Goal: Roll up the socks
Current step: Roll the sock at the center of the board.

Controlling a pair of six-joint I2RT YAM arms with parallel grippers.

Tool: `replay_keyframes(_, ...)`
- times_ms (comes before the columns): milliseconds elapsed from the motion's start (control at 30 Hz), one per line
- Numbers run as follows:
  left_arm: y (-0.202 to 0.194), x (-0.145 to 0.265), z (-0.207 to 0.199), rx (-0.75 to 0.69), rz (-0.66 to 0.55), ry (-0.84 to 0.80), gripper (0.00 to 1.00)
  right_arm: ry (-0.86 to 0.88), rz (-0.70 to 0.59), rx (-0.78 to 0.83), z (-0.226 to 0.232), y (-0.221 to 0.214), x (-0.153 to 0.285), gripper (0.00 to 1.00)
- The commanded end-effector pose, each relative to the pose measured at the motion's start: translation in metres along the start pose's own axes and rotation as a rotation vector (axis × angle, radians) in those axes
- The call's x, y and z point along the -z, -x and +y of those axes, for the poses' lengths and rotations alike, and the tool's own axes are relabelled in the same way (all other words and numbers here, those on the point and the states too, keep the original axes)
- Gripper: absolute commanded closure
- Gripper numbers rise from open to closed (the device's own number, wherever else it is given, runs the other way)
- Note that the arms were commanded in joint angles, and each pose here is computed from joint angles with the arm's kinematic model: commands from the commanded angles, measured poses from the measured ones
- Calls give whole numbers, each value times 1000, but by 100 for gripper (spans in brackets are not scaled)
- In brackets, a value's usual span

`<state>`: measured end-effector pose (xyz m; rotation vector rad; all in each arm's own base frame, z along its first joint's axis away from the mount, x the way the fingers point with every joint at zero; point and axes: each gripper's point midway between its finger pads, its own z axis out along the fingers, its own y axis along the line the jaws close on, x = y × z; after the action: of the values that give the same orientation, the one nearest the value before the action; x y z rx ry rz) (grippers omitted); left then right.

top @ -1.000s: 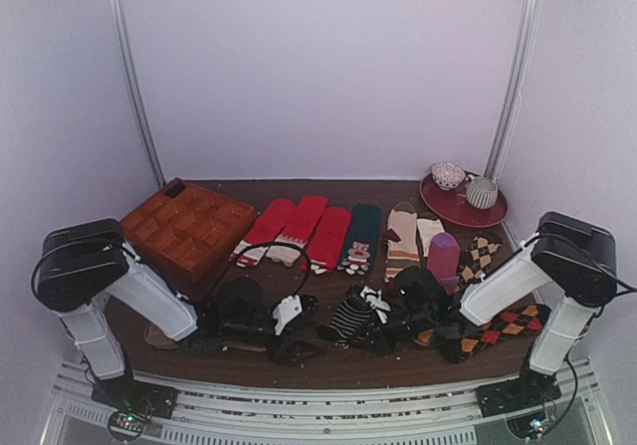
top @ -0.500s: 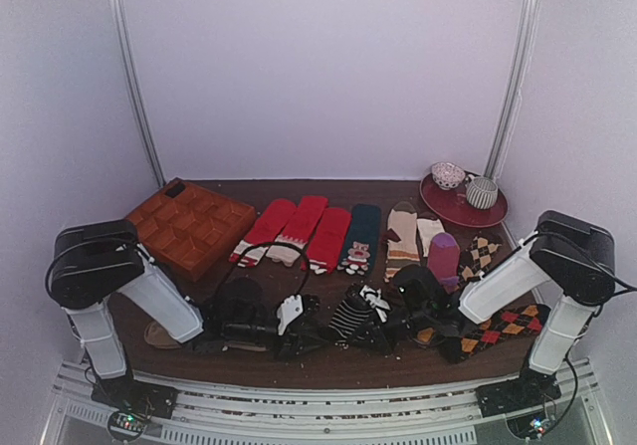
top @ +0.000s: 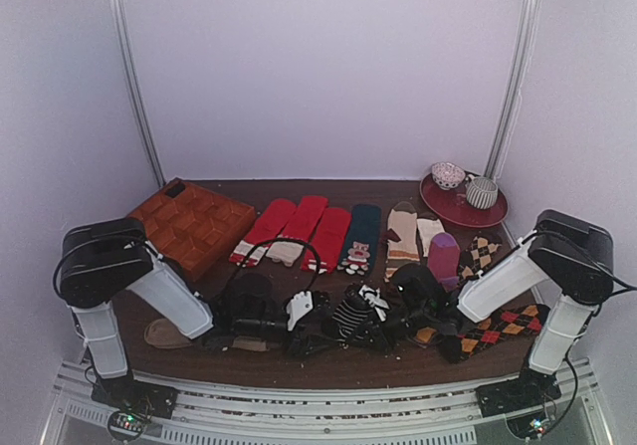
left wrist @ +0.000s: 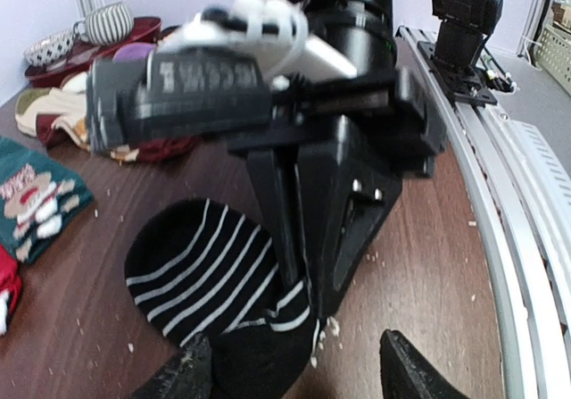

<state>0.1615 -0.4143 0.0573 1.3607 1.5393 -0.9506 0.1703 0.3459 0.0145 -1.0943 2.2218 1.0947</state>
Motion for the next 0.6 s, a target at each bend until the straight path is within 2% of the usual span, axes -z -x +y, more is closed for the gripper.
replay_keyframes(0, 9, -10, -1, -59, -30, -27, 37, -131, 268, -126, -31, -85, 3, 94)
replay_keyframes(200, 5, -15, 1, -79, -8, -26, 33, -130, 262, -128, -31, -83, 2, 94)
replay_keyframes(333, -6, -22, -6, -58, 14, -80, 37, -130, 268, -129, -31, -85, 3, 94)
replay_keyframes(567, -32, -29, -5, 1, 94, -82, 43, -128, 266, -131, -31, -85, 3, 94)
